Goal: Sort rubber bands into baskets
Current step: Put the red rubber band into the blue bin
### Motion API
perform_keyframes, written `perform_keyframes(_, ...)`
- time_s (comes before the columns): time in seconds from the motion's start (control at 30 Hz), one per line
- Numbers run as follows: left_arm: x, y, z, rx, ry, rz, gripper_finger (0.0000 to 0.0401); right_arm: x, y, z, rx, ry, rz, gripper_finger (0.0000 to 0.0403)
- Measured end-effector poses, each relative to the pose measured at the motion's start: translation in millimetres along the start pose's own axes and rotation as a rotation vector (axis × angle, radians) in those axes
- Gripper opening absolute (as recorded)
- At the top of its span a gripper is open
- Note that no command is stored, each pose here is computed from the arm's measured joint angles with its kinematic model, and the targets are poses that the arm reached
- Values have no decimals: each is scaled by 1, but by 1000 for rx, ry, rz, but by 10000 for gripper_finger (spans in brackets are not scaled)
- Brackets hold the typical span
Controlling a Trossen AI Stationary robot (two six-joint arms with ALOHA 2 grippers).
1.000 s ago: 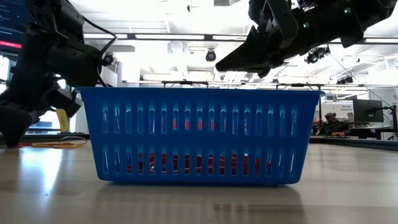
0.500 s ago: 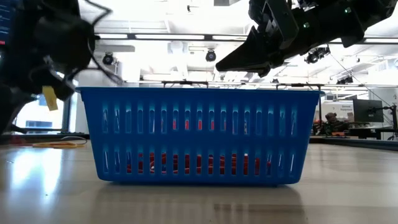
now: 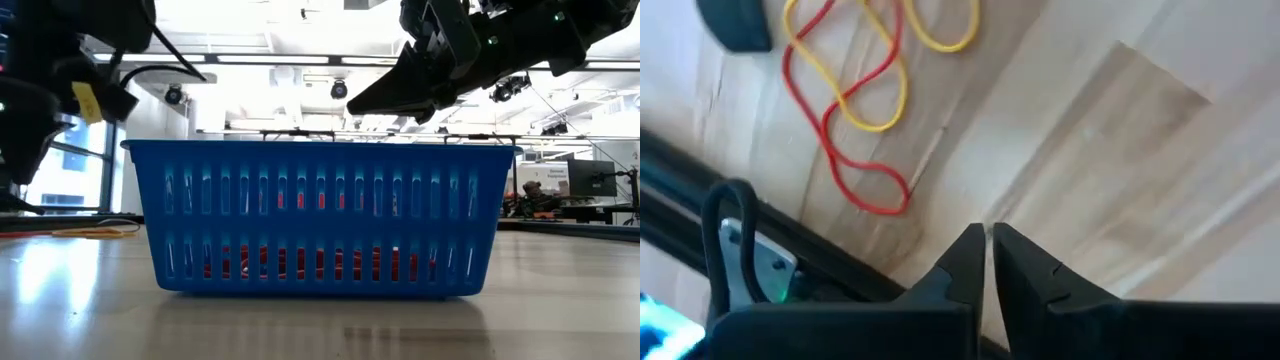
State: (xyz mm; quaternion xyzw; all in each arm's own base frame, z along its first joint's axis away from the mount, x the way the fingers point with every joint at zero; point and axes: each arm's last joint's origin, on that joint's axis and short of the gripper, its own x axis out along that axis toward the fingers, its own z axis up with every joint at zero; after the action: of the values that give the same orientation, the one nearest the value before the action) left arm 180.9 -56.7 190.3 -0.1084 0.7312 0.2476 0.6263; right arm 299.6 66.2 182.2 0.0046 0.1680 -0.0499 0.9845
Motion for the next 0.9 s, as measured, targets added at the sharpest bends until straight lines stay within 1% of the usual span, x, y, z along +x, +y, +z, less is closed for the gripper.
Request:
perform_keyframes(0.13,3,1,5,-73,-22,34,39,0,0,0,0,2,1,0)
perform_keyframes(0.27,7,2,8,-50,-43,50,59,0,0,-1,-2,13,7,0)
perform_keyframes(0.37,20,7,6,-57,-22,66,78,0,0,-2,-4,19,7,0)
perform_keyframes(0.57,45,22,0,-94,31,149,110,0,0,-3,-8,25,6,0)
perform_keyframes(0.63,54,26,-1,-102,45,142,114,0,0,-3,-7,25,6,0)
perform_keyframes(0.73,67,30,-1,-107,70,99,115,0,0,-3,-6,25,6,0)
perform_keyframes(0.9,75,37,0,-121,94,78,115,0,0,-3,-6,25,6,0)
